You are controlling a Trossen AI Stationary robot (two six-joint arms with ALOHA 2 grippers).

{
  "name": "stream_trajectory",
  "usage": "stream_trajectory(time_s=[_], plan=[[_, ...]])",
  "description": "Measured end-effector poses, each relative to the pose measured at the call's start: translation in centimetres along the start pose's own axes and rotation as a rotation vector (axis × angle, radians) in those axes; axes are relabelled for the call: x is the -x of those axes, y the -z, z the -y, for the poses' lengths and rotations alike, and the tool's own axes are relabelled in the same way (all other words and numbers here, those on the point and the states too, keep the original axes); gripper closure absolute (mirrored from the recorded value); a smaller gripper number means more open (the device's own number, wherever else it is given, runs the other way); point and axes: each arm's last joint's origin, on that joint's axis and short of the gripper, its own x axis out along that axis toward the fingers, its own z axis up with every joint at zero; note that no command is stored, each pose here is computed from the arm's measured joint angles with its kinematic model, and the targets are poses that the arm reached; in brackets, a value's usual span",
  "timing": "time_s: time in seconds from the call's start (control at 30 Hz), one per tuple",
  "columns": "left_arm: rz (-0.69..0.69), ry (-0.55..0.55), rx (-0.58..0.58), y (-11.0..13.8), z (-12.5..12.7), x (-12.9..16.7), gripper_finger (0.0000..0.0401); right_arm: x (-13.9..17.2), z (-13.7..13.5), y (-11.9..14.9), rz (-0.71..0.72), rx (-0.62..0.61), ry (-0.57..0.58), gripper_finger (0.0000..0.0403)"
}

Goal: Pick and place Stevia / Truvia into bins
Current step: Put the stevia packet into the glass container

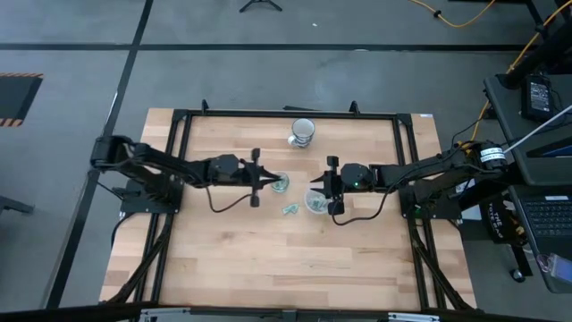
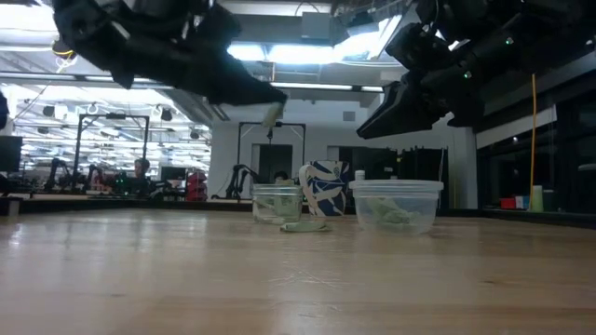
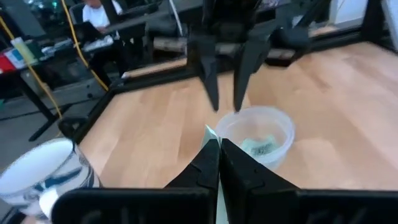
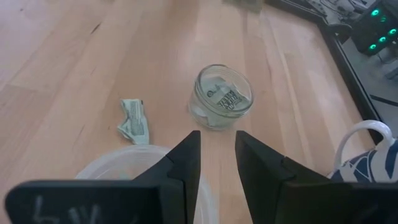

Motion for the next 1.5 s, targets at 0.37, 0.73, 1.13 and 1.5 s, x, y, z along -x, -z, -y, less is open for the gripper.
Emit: stream_trajectory(time_s=[0.37,0.73,1.13,1.5], plan=[[-0.049,-0.014,0.075,2.8,-1.1,-3.0,0.0398,0.0,0.0,0.0,-0.002,0.0,0.0,0.0298],[-0.159,0.013,0.139,5.8,-0.9,-4.4,0.0398,0.0,0.0,0.0,-0.004,0.0,0.0,0.0298],[-0.2,0.017,0.19,6.4,-0.7,-4.4,0.0398,0.0,0.0,0.0,-0.004,0.0,0.0,0.0298],[-0.318,0.054,0.228,6.0,-0.7,-4.8,0.0398,0.0,0.0,0.0,-0.001,-0.001,0.0,0.0298]])
